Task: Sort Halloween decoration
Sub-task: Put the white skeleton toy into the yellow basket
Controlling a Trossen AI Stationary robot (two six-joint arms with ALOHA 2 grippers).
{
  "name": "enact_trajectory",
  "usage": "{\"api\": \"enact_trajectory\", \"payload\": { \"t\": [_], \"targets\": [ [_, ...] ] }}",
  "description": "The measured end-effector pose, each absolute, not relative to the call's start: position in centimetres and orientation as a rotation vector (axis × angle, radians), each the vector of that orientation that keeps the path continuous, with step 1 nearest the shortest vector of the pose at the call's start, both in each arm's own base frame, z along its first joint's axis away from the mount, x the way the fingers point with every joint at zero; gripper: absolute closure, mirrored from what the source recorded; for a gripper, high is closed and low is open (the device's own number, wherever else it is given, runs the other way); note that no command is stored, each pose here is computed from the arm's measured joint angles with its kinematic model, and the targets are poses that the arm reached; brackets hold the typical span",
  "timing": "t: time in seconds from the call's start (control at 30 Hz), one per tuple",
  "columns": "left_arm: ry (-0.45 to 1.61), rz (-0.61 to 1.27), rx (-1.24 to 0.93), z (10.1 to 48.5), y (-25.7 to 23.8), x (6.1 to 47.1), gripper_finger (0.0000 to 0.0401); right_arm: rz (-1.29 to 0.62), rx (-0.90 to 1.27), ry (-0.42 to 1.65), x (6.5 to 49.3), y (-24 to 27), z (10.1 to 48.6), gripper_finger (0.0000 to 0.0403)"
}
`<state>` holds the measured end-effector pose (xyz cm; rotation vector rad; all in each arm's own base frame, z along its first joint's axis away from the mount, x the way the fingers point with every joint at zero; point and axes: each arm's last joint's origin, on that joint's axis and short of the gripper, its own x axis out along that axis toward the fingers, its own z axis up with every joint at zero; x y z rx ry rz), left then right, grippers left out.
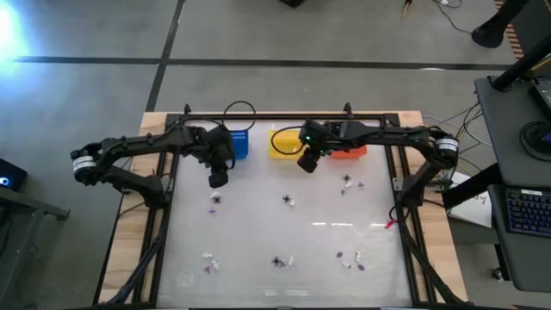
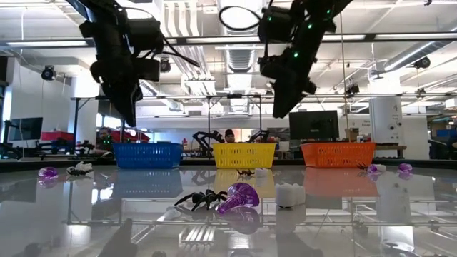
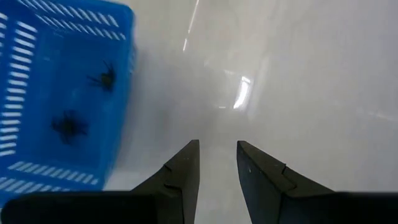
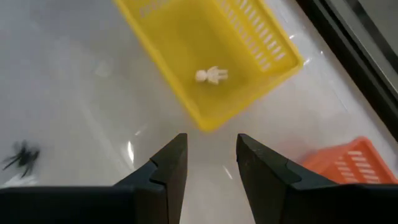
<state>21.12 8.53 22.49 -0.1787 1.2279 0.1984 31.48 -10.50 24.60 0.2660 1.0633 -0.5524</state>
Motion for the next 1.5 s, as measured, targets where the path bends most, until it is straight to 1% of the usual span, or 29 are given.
{"api": "enact_trajectory", "payload": {
  "t": [0.17, 0.3, 0.5, 0.73, 0.97, 1.23, 1.5],
  "targets": [
    [1.252, 0.059, -0.276, 21.2, 6.7, 21.0, 0.0312, -0.51, 0.243, 1.057, 30.9, -8.6, 25.6, 0.0271],
    [1.245, -0.003, -0.248, 21.2, 5.2, 21.5, 0.0312, -0.488, 0.224, 1.052, 30.8, -7.5, 25.8, 0.0271],
    [1.268, 0.019, -0.183, 21.1, 3.5, 21.9, 0.0312, -0.458, 0.205, 1.071, 30.8, -6.4, 25.4, 0.0271],
    [1.283, 0.015, -0.228, 21.1, 1.5, 22.1, 0.0312, -0.445, 0.202, 1.112, 30.6, -5.5, 24.6, 0.0271],
    [1.406, 0.079, -0.328, 19.8, -0.2, 20.8, 0.0312, -0.457, 0.223, 1.15, 30.1, -5.0, 23.4, 0.0271],
    [1.471, 0.05, -0.364, 18.8, -3.9, 19.9, 0.0312, -0.484, 0.259, 1.18, 29.5, -4.7, 22.1, 0.0271],
    [1.442, -0.041, -0.365, 18.8, -9.2, 18.9, 0.0312, -0.516, 0.306, 1.193, 29.2, -4.3, 21.3, 0.0271]
  ]
}}
